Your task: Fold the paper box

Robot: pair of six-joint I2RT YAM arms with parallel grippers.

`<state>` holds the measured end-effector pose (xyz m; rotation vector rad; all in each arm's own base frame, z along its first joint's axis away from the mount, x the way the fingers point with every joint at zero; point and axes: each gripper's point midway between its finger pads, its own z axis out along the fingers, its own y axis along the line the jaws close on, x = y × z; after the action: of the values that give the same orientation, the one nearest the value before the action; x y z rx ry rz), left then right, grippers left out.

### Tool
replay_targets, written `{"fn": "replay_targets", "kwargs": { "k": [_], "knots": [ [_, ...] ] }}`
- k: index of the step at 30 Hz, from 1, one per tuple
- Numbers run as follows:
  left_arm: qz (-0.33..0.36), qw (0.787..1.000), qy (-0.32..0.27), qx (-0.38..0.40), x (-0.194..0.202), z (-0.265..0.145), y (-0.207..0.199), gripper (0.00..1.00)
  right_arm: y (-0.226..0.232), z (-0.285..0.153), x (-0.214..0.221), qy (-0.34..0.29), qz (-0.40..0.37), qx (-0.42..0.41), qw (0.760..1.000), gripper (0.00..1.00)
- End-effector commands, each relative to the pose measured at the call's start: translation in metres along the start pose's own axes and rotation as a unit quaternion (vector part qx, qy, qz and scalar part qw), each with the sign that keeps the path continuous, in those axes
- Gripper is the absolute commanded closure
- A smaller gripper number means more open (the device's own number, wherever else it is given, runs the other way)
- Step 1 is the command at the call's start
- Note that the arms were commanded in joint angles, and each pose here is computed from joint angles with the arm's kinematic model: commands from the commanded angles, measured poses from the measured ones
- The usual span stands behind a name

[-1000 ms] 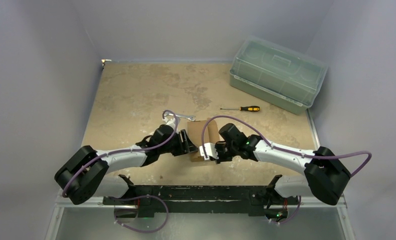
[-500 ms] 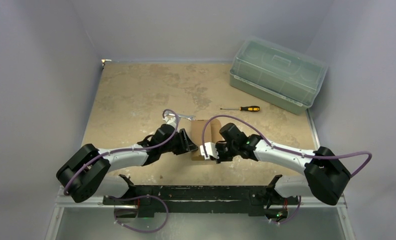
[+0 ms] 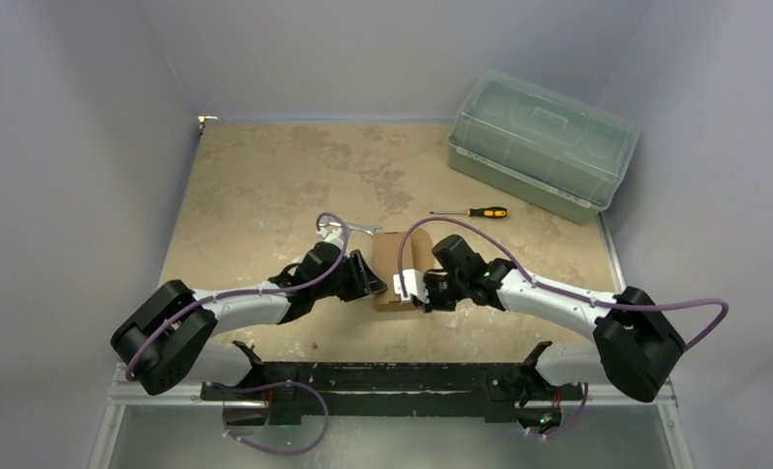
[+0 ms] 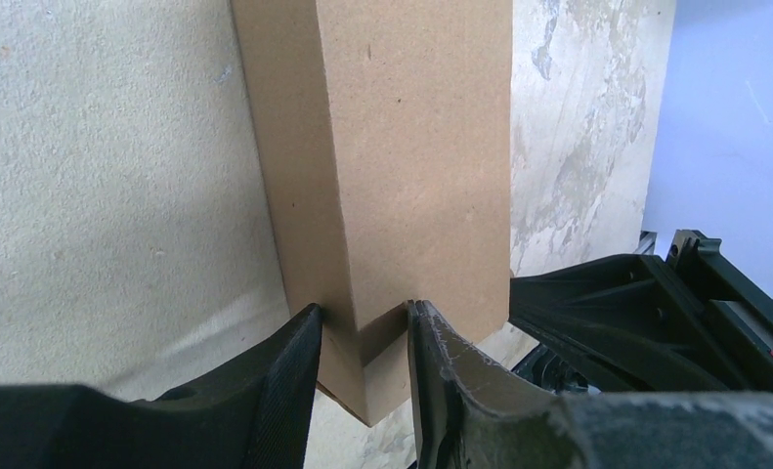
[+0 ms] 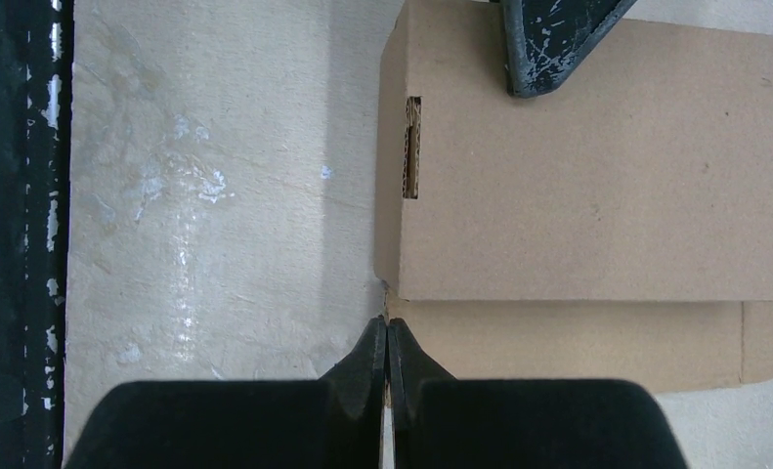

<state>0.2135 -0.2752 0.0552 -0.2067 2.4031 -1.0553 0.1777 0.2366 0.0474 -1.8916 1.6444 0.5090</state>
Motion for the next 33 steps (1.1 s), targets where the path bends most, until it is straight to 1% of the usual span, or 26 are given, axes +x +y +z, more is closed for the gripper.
{"fn": "replay_targets", "kwargs": {
  "k": [1,8,13,21,33],
  "knots": [
    [0.000,1.000,-0.005,-0.007,0.001,0.003,0.004,0.64,-0.013,-0.002,-0.015,-0.017,0.005,0.010,1.000,1.00],
    [-0.003,1.000,-0.003,-0.004,0.001,0.005,0.003,0.64,-0.012,0.001,-0.018,-0.022,0.017,0.004,1.000,1.00],
    [-0.003,1.000,-0.002,-0.004,0.001,0.006,0.003,0.65,-0.016,0.000,-0.020,-0.024,0.022,0.014,0.999,1.00],
    [-0.004,1.000,-0.004,-0.010,0.002,0.006,0.008,0.65,-0.019,-0.002,-0.010,-0.017,0.037,0.024,0.999,1.00],
    [-0.018,1.000,-0.011,-0.002,0.001,0.006,0.007,0.64,-0.018,-0.002,-0.013,-0.030,0.058,0.023,0.998,1.00]
  ]
}}
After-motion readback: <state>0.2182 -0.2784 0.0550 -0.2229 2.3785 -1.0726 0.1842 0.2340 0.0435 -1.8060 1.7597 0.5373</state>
